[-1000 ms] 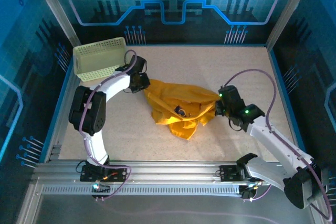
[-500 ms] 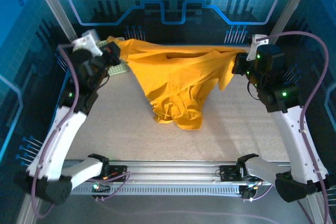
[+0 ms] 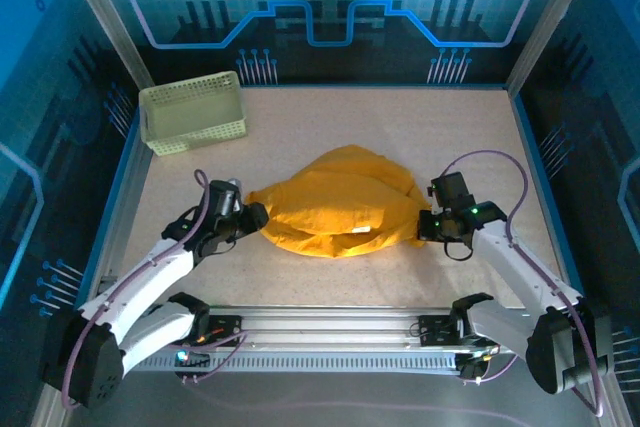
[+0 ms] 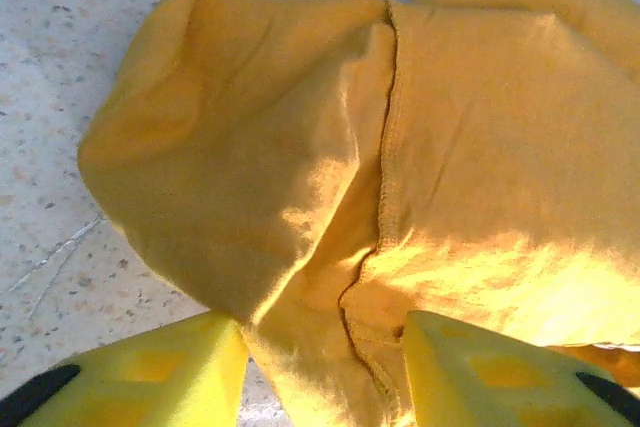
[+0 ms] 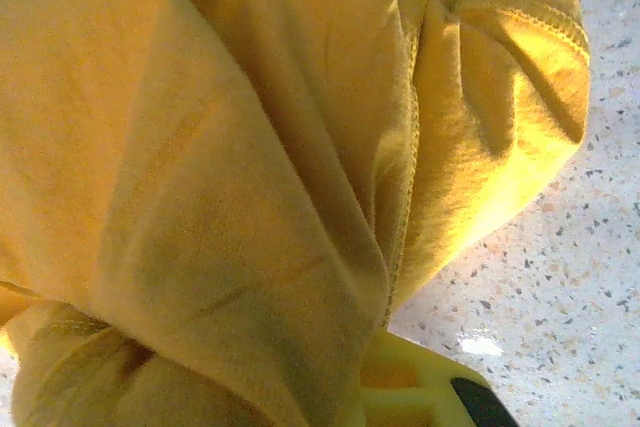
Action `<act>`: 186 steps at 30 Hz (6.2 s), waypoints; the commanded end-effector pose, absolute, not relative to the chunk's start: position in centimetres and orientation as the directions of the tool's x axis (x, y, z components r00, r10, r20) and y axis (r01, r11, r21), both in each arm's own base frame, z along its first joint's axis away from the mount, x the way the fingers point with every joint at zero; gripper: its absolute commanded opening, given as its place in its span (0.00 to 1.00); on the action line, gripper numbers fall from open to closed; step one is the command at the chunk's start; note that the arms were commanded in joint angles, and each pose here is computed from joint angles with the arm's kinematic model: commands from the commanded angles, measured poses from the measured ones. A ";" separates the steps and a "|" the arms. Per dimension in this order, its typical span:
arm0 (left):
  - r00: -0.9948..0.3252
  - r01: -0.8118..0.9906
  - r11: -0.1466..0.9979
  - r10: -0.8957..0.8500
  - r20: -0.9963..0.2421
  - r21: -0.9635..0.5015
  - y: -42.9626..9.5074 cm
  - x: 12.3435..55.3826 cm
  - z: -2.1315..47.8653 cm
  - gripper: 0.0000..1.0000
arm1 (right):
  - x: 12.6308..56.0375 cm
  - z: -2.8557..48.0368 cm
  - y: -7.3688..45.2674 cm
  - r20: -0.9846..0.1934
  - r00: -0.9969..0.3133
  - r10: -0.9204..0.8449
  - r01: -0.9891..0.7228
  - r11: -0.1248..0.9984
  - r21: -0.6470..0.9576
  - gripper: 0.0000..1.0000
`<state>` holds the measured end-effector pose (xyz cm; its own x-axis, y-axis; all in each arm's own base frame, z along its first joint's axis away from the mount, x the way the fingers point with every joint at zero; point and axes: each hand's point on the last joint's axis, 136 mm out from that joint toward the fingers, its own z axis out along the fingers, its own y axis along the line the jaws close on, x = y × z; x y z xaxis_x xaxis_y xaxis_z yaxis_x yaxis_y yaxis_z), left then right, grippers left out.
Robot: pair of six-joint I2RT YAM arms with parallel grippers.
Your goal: Fold the inside-out t-shirt
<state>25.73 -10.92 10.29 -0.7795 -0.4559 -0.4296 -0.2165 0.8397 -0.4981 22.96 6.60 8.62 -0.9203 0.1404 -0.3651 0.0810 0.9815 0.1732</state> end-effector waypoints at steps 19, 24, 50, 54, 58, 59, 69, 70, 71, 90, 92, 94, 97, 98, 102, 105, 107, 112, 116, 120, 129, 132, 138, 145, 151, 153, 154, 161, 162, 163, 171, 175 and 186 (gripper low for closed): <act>-0.822 -0.446 0.890 -0.451 -0.348 -0.099 -7.3 27.0 7.2 0.72 | 25.2 11.4 6.4 -0.464 -0.867 0.182 0.104 0.977 0.188 0.00; -0.827 -0.402 0.881 -0.466 -0.316 -0.248 -9.5 28.7 5.1 0.68 | 25.1 11.6 6.0 -0.474 -0.861 0.182 0.112 0.979 0.172 0.00; -0.722 -0.413 0.874 -0.485 -0.493 -0.255 -4.9 29.0 10.1 0.00 | 29.5 13.4 18.5 -0.455 -0.860 -0.231 -0.292 0.954 0.067 0.39; -0.714 -0.449 0.858 -0.512 -0.477 -0.249 -3.7 29.0 9.5 0.00 | 27.0 15.1 17.5 -0.493 -0.847 -0.198 -0.315 0.935 0.165 0.58; -0.701 -0.468 0.845 -0.534 -0.474 -0.259 -2.9 29.3 9.5 0.00 | 25.5 14.5 13.6 -0.471 -0.881 -0.036 -0.173 0.952 0.253 0.58; -0.698 -0.469 0.843 -0.536 -0.475 -0.264 -2.9 29.4 9.6 0.00 | 25.0 13.2 12.3 -0.444 -0.896 0.009 -0.121 0.957 0.263 0.57; -0.699 -0.467 0.837 -0.546 -0.461 -0.284 -3.0 29.6 9.8 0.00 | 25.1 5.5 9.1 -0.254 -0.944 0.211 0.137 0.951 0.278 0.59; -0.699 -0.467 0.837 -0.548 -0.460 -0.286 -3.0 29.6 9.7 0.00 | 25.3 5.1 9.0 -0.249 -0.944 0.215 0.145 0.951 0.271 0.59; -0.701 -0.468 0.836 -0.549 -0.456 -0.287 -3.0 29.5 9.6 0.00 | 25.4 4.9 9.1 -0.243 -0.946 0.216 0.148 0.952 0.269 0.59; -0.612 -0.450 0.832 -0.552 -0.566 -0.325 -1.8 30.0 15.5 0.00 | 25.2 15.1 4.0 -0.465 -0.857 0.222 0.213 0.974 0.074 0.00; -0.552 -0.440 0.823 -0.563 -0.615 -0.359 -1.2 30.2 18.5 0.00 | 25.2 19.4 2.9 -0.545 -0.804 0.238 0.225 0.970 0.092 0.00; -0.481 -0.422 0.814 -0.574 -0.662 -0.399 -0.7 30.2 22.0 0.00 | 25.3 23.5 2.1 -0.616 -0.746 0.253 0.229 0.966 0.120 0.00; -0.334 -0.378 0.799 -0.589 -0.736 -0.468 0.3 29.6 28.8 0.00 | 25.1 30.3 1.2 -0.714 -0.646 0.269 0.218 0.962 0.165 0.00; -0.273 -0.361 0.794 -0.592 -0.758 -0.490 0.8 29.1 31.3 0.00 | 24.9 32.6 0.9 -0.746 -0.605 0.277 0.215 0.960 0.181 0.00; -0.067 -0.250 0.786 -0.597 -0.800 -0.565 1.6 26.3 40.6 0.00 | 23.5 41.4 0.0 -0.856 -0.428 0.291 0.177 0.955 0.236 0.00; 0.047 -0.146 0.782 -0.606 -0.794 -0.606 1.7 23.5 46.2 0.00 | 21.2 47.8 0.0 -0.911 -0.288 0.294 0.116 0.955 0.272 0.00; 0.098 -0.071 0.779 -0.616 -0.781 -0.623 1.5 21.5 49.2 0.00 | 19.1 51.3 0.2 -0.933 -0.205 0.297 0.067 0.955 0.289 0.00; 0.218 0.111 0.764 -0.642 -0.735 -0.635 1.1 15.8 55.5 0.00 | 13.0 58.2 -0.7 -0.955 0.016 0.295 0.009 0.955 0.296 0.00; 0.277 0.189 0.755 -0.655 -0.703 -0.628 1.0 13.4 58.3 0.00 | 11.1 60.9 -1.4 -0.953 0.113 0.282 0.006 0.959 0.284 0.00; 0.174 0.161 0.749 -0.662 -0.729 -0.643 -0.2 17.8 56.8 0.00 | 14.7 59.8 -1.3 -0.961 0.048 0.272 0.040 0.961 0.274 0.00; -0.323 -0.194 0.750 -0.657 -0.681 -0.632 -3.7 36.1 37.8 0.00 | 31.2 43.6 0.3 -0.888 -0.384 0.254 0.205 0.961 0.187 0.00; -0.467 -0.326 0.765 -0.641 -0.609 -0.555 -4.2 40.9 29.2 0.00 | 36.6 35.1 -0.1 -0.781 -0.537 0.318 0.258 0.944 0.207 0.00; -0.647 -0.417 0.794 -0.601 -0.469 -0.441 -6.1 47.5 18.9 0.00 | 44.2 24.6 -1.7 -0.638 -0.677 0.367 0.349 0.923 0.161 0.00; -0.704 -0.432 0.822 -0.565 -0.431 -0.372 -6.8 50.3 15.1 0.35 | 47.6 19.6 -2.8 -0.565 -0.757 0.329 0.368 0.929 0.048 0.56; -0.696 -0.452 0.861 -0.505 -0.510 -0.234 -5.1 48.9 16.5 0.64 | 46.1 19.7 -1.1 -0.583 -0.782 0.219 0.291 0.956 -0.031 0.73; -0.692 -0.433 0.882 -0.457 -0.558 -0.186 -5.6 48.3 17.6 0.67 | 45.7 19.1 1.0 -0.576 -0.800 0.169 0.216 0.976 -0.013 0.73; -0.698 -0.413 0.895 -0.430 -0.573 -0.168 -6.3 48.0 17.9 0.68 | 45.9 18.6 2.5 -0.571 -0.808 0.142 0.164 0.986 0.014 0.73; -0.747 -0.400 0.913 -0.373 -0.550 -0.077 -8.1 48.1 15.2 0.76 | 47.2 12.8 7.5 -0.450 -0.885 0.118 0.089 0.992 0.083 0.74; -0.751 -0.406 0.911 -0.376 -0.542 -0.070 -8.0 48.2 14.6 0.77 | 47.5 12.1 7.5 -0.434 -0.891 0.132 0.101 0.990 0.095 0.73; -0.756 -0.413 0.908 -0.382 -0.531 -0.066 -7.8 48.3 13.9 0.78 | 48.0 11.5 7.7 -0.420 -0.896 0.144 0.109 0.988 0.105 0.72; -0.752 -0.411 0.907 -0.391 -0.531 -0.086 -7.2 51.0 12.0 0.81 | 50.4 8.3 8.1 -0.352 -0.917 0.186 0.142 0.979 0.145 0.70; -0.749 -0.419 0.903 -0.405 -0.525 -0.098 -6.8 51.7 11.5 0.81 | 50.9 7.1 7.6 -0.326 -0.922 0.209 0.169 0.975 0.147 0.72; -0.752 -0.409 0.905 -0.407 -0.519 -0.117 -7.1 53.1 10.3 0.47 | 51.6 4.6 6.9 -0.263 -0.929 0.259 0.214 0.959 0.187 0.58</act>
